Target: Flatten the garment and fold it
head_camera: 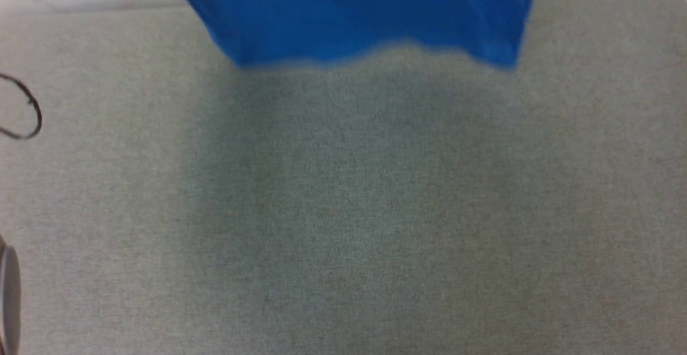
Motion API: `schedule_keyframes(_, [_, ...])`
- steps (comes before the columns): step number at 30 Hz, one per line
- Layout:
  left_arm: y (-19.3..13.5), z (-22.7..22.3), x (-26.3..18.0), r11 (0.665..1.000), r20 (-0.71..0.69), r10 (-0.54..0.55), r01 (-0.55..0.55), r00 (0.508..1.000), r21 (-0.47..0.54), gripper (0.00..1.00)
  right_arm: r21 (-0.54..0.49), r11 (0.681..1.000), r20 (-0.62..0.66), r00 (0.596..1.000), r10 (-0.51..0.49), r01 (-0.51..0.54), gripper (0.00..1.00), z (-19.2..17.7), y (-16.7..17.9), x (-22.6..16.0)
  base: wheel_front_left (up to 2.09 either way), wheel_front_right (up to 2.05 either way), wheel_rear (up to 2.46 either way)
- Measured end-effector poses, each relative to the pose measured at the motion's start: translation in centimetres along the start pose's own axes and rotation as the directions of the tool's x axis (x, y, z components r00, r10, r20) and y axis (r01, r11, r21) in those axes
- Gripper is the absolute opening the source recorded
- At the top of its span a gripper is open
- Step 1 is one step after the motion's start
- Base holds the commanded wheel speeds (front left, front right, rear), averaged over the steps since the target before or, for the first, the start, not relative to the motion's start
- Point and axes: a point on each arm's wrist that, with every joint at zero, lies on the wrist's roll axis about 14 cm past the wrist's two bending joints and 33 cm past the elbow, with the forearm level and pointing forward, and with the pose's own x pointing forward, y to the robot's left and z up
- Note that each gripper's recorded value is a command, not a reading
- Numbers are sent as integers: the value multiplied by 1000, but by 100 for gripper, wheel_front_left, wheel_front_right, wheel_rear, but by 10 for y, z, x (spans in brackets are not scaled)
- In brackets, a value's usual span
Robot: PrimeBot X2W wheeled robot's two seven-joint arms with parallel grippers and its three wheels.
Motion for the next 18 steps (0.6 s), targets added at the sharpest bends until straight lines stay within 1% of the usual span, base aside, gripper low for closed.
schedule_keyframes(4, [-5,-29,12,1000,-34,-8,8,999,-13,0,-6,1000,-42,999,25,-25,0,-33,10,15,0,0,0])
schedule_keyframes(8, [-15,-75,10,999,-109,-10,5,994,-40,0,22,999,-130,991,43,-40,0,-82,22,15,0,0,0])
schedule_keyframes(13, [-24,-128,-2,997,-219,-18,0,976,-83,0,62,996,-255,964,71,-57,0,-138,40,2,0,0,0])
schedule_keyframes(18, [-31,-181,-39,991,-365,-24,-24,931,-128,0,107,994,-373,925,74,-36,0,-185,48,-30,0,0,0])
